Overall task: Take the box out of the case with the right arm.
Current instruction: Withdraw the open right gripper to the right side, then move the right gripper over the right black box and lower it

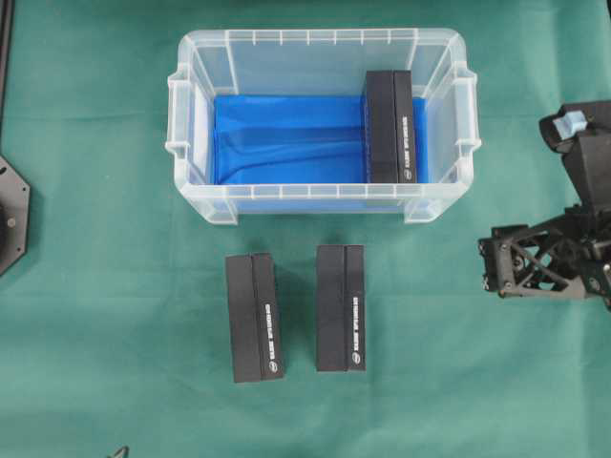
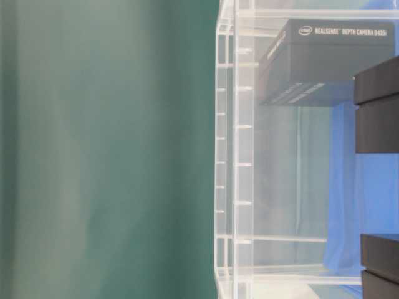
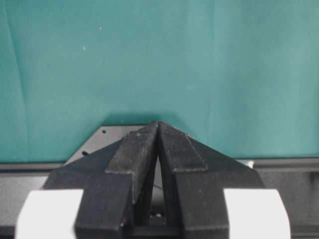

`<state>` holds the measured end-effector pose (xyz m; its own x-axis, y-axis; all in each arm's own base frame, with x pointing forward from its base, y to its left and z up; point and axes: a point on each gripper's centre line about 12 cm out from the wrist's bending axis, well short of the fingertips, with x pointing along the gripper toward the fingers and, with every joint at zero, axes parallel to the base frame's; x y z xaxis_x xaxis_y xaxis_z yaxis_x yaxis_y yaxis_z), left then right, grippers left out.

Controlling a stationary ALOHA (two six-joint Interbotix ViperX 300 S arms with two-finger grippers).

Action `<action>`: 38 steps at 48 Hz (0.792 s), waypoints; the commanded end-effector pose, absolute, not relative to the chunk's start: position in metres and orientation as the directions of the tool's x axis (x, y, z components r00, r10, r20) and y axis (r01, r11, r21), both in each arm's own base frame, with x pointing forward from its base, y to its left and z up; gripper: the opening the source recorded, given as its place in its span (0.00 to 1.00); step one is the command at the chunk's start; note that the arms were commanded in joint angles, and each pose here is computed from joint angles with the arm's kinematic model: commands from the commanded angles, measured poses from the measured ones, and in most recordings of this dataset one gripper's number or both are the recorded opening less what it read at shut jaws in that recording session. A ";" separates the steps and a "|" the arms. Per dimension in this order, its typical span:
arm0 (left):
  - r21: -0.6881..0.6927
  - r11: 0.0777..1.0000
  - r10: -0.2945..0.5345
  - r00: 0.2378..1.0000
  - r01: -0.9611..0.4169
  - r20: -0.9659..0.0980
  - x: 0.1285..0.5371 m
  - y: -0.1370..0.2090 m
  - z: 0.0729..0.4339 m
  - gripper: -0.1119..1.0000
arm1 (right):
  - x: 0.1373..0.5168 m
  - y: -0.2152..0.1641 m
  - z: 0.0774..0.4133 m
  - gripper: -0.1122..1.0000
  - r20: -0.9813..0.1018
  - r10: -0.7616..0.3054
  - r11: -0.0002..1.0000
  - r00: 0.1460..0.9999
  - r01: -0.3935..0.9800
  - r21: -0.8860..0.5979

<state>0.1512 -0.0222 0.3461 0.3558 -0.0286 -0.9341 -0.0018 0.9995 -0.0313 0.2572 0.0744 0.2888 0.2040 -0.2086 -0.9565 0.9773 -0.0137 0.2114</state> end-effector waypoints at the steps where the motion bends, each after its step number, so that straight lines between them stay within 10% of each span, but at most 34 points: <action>1: -0.033 0.999 -0.029 0.363 -0.004 -0.931 0.153 -0.022 0.348 0.10 | 0.259 0.060 0.297 0.85 -0.942 -0.238 -0.026 0.235 0.968 0.248; 38: -0.034 0.999 -0.029 0.354 -0.006 -0.935 0.154 -0.023 0.346 0.10 | 0.244 -0.059 0.308 0.85 -0.924 -0.288 0.029 0.252 0.967 0.254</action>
<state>0.1524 -0.0223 0.3432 0.3444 -0.0267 -0.9384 -0.0051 0.9995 -0.0303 0.2440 -0.0585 0.3013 0.2224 -0.2879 -0.9315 0.9741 0.0252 0.2248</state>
